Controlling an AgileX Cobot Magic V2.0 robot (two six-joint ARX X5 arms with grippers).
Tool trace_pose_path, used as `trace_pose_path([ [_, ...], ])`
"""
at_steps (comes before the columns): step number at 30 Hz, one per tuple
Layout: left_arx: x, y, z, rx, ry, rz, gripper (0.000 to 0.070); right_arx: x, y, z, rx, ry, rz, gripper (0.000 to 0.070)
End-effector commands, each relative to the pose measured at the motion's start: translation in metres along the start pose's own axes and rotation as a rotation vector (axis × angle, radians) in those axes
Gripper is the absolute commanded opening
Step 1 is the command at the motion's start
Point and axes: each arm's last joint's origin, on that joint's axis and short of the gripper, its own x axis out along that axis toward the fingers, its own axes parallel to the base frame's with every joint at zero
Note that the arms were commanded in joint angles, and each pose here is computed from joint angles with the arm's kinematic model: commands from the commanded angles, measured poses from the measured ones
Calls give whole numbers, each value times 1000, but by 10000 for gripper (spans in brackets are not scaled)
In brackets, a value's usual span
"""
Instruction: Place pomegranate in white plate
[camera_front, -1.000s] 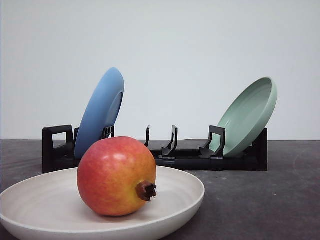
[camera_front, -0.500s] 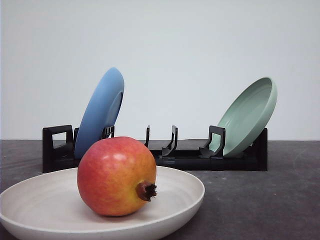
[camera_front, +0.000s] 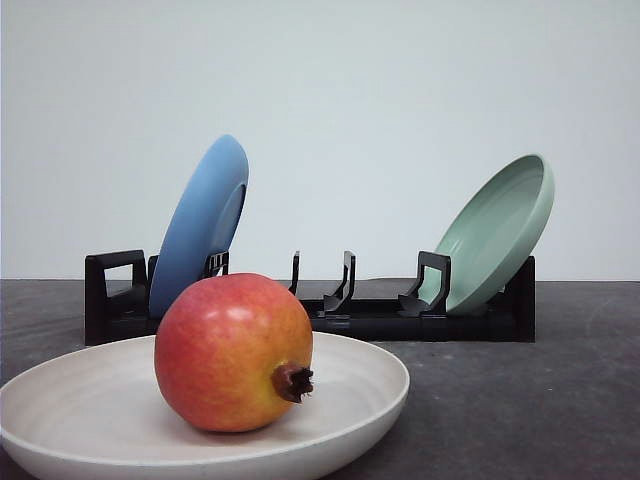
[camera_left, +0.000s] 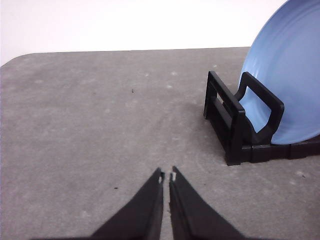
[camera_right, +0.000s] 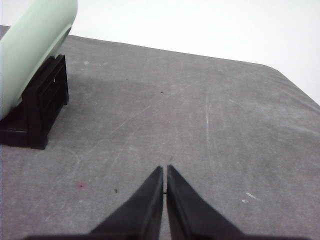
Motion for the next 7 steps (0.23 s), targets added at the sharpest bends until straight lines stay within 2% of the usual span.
trace_pose_path([
  [1, 1, 0, -4, -4, 13, 3, 0, 0, 0, 0, -5, -7, -2, 6],
  [7, 1, 0, -4, -4, 13, 3, 0, 0, 0, 0, -5, -7, -2, 6],
])
